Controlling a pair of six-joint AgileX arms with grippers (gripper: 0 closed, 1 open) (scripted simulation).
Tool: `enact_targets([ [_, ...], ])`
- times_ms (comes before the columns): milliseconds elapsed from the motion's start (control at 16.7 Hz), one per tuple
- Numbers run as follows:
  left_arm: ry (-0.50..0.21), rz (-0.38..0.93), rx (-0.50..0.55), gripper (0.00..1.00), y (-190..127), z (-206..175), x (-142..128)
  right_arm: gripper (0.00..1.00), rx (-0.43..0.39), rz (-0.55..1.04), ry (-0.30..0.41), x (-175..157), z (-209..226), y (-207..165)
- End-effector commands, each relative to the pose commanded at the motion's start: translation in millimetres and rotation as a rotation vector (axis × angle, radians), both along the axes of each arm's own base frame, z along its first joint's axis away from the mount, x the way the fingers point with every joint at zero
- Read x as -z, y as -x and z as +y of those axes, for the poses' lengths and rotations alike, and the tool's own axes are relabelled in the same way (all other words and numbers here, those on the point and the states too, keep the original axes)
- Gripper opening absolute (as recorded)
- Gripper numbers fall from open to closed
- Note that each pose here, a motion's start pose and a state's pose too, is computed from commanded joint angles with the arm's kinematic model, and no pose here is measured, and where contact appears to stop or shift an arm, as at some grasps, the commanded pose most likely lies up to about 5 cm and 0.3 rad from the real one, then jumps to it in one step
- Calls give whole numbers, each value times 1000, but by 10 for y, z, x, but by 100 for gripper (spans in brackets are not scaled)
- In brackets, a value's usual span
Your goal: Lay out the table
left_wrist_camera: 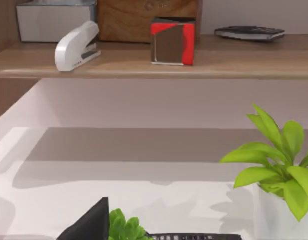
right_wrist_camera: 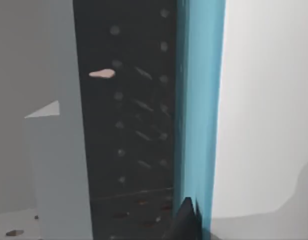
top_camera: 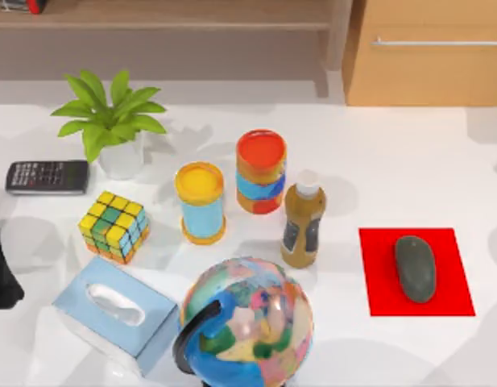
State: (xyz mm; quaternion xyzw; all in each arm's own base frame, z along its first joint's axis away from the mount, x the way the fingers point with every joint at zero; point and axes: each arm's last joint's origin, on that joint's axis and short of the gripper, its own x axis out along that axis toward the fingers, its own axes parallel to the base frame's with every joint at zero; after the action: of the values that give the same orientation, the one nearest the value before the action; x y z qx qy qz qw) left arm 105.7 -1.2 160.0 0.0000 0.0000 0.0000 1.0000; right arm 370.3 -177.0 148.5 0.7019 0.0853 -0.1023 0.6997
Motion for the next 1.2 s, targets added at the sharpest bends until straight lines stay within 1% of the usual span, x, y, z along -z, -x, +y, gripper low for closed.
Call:
enact_targets([
  [540, 0, 0, 0, 100, 0, 0, 0, 98, 0, 0, 0, 0, 0, 0],
  [600, 0, 0, 0, 100, 0, 0, 0, 100, 0, 0, 0, 0, 0, 0],
  [1200, 0, 0, 0, 100, 0, 0, 0, 100, -2, -5, 1, -17, 3, 27],
])
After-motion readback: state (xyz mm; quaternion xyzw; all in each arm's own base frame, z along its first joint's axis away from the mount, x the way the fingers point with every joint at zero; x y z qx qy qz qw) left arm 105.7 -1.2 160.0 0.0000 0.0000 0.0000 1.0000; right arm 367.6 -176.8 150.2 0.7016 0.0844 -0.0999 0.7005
